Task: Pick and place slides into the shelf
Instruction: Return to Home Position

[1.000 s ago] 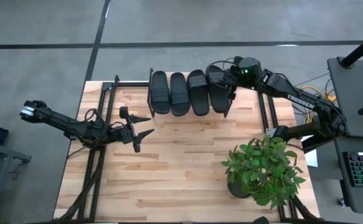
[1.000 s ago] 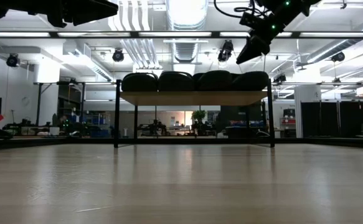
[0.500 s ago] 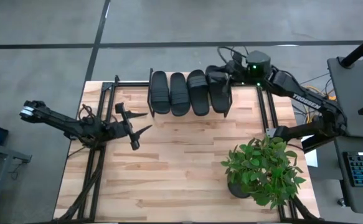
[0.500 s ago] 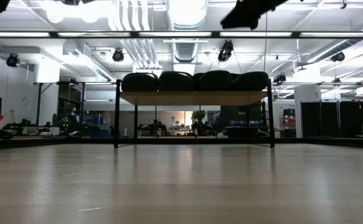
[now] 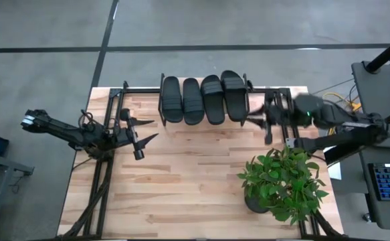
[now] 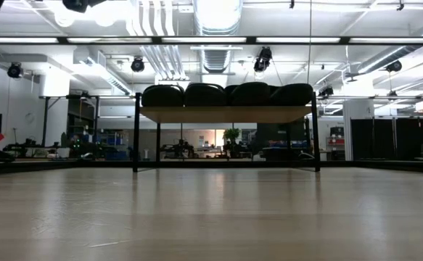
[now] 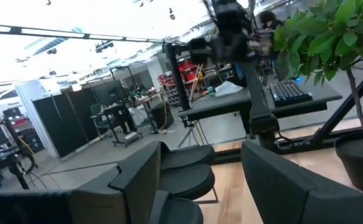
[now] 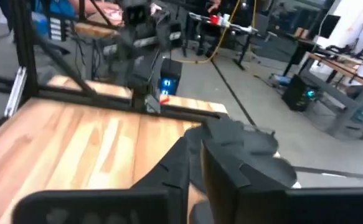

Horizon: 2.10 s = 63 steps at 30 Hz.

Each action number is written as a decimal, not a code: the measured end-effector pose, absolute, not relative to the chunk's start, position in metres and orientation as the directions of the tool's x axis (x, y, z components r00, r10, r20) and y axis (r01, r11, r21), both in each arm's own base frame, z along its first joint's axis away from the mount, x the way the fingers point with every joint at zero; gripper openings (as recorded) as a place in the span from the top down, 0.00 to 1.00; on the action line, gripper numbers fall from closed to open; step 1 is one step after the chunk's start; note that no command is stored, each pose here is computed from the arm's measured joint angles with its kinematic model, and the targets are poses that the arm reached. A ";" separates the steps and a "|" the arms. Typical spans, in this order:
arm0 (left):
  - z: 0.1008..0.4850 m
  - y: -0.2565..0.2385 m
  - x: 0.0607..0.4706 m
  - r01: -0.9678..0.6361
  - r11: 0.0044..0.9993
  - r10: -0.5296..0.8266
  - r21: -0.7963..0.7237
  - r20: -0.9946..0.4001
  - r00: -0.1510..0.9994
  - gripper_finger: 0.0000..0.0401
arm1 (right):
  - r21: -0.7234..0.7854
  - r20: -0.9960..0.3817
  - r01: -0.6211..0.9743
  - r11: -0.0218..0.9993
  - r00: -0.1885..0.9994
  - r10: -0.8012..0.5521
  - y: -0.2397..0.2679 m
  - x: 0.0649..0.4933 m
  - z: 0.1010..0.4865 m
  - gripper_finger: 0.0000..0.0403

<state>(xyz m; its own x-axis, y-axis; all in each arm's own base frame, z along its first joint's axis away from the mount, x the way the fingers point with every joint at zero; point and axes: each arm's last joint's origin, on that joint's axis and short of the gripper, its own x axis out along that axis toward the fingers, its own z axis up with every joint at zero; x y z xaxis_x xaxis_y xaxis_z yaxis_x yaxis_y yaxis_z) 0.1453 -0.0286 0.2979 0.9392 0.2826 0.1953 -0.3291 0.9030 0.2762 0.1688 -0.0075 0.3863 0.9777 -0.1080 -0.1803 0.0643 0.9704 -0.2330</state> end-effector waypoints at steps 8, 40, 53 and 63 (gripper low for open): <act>0.293 -0.029 0.145 -0.318 0.905 0.281 0.284 0.166 0.945 0.48 | -0.270 -0.080 -0.052 0.961 0.996 0.032 0.025 0.145 0.325 0.98; 0.290 -0.030 0.150 -0.314 0.895 0.280 0.316 0.150 0.948 0.48 | -0.197 0.049 0.169 0.966 0.985 -0.163 -0.021 0.085 0.282 0.98; 0.289 -0.030 0.151 -0.313 0.894 0.282 0.321 0.141 0.949 0.48 | -0.087 0.042 0.141 0.986 0.990 -0.138 -0.017 0.077 0.224 0.98; 0.286 -0.031 0.154 -0.313 0.899 0.287 0.306 0.127 0.949 0.48 | -0.030 0.053 0.037 0.999 0.998 -0.035 -0.011 0.085 0.207 0.98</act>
<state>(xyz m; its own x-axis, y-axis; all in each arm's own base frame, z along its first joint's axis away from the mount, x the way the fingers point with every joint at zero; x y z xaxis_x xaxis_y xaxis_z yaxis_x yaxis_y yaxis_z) 0.1542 -0.0310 0.2865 0.9494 0.2873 0.1268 -0.3129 0.8991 0.3060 0.0853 -0.0110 0.2074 0.9980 -0.0353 0.0526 0.0369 0.9989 -0.0300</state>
